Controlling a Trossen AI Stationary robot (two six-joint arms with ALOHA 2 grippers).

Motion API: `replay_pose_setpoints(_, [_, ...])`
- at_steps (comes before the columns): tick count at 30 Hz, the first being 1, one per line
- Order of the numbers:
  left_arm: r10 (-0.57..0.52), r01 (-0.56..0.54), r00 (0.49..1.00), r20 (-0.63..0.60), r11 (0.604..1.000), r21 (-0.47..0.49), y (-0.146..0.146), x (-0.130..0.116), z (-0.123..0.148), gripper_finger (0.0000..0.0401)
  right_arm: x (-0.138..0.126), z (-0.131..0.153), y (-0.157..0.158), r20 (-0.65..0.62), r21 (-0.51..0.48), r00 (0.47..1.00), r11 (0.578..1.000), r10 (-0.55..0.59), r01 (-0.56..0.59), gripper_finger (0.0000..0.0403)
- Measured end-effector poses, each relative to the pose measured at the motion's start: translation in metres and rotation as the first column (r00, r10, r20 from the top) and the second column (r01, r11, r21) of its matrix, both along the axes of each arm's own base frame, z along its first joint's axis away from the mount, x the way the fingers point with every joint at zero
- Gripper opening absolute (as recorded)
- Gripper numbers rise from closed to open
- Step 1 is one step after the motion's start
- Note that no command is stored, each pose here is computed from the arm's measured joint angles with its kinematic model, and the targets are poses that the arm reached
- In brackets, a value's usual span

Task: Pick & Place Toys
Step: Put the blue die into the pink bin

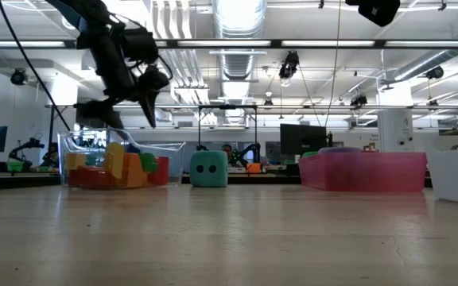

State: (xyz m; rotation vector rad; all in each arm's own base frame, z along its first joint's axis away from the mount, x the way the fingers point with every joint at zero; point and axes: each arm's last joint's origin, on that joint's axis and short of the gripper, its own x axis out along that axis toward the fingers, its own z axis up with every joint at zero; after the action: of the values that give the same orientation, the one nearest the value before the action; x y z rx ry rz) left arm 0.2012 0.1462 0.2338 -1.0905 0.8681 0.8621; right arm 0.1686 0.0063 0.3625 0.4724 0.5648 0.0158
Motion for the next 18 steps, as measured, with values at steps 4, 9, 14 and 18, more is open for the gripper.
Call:
replay_pose_setpoints(4, [-0.044,0.042,0.998,0.039,0.998,0.054,0.003,0.007,0.018,0.0323,0.000,0.000,0.000,-0.001,0.002,1.000,1.000,-0.001,0.001,0.0256])
replay_pose_setpoints(9, [-0.066,0.056,0.996,0.067,0.988,0.144,0.008,0.012,0.041,0.0323,0.000,0.000,0.000,0.000,0.003,1.000,1.000,-0.002,0.002,0.0256])
replay_pose_setpoints(14, [-0.124,0.110,0.991,0.043,0.965,0.238,0.006,0.018,0.053,0.0323,0.000,0.000,0.000,0.000,0.003,1.000,1.000,-0.002,0.002,0.0256])
replay_pose_setpoints(18, [-0.226,0.213,0.974,0.010,0.931,0.295,0.004,0.031,0.054,0.0323,0.000,0.000,0.000,0.000,0.002,1.000,1.000,-0.003,0.003,0.0256])
